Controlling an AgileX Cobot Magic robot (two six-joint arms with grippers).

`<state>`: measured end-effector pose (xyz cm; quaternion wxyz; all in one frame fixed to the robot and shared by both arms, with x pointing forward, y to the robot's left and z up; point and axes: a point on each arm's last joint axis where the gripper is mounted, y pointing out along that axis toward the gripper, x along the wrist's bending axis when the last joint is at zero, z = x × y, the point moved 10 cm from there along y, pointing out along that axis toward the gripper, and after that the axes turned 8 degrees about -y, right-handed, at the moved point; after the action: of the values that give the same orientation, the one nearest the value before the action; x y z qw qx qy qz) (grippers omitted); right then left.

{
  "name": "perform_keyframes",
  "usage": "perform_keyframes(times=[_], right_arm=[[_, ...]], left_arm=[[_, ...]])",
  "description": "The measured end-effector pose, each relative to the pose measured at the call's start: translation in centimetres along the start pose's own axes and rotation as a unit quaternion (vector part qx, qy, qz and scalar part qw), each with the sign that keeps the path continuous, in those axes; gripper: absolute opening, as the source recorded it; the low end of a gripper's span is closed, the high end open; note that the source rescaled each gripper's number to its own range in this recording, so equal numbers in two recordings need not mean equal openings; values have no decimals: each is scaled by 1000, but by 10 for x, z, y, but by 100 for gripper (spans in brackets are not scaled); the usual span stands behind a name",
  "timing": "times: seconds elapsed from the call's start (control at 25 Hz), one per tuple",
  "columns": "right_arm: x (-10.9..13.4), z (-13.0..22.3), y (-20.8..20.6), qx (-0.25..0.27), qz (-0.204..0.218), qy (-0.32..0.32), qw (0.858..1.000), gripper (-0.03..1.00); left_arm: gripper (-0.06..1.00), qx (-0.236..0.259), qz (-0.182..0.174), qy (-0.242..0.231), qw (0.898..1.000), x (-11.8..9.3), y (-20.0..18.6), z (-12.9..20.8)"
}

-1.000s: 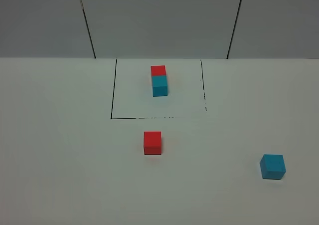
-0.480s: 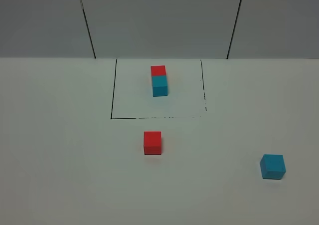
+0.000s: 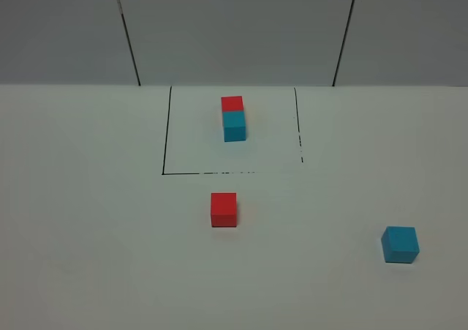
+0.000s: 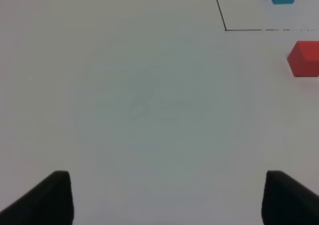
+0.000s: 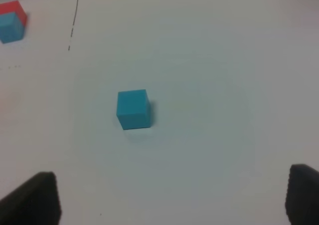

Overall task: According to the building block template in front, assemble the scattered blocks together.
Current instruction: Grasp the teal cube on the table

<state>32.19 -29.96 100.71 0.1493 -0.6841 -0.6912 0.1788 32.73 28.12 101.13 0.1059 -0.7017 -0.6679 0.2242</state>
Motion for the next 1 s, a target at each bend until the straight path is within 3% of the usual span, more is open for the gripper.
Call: perform_keyframes(times=[1.0], right_arm=[[0, 0, 0, 0, 0, 0, 1000, 80]], left_arm=[[68, -15, 2, 2, 1000, -1, -4, -1]])
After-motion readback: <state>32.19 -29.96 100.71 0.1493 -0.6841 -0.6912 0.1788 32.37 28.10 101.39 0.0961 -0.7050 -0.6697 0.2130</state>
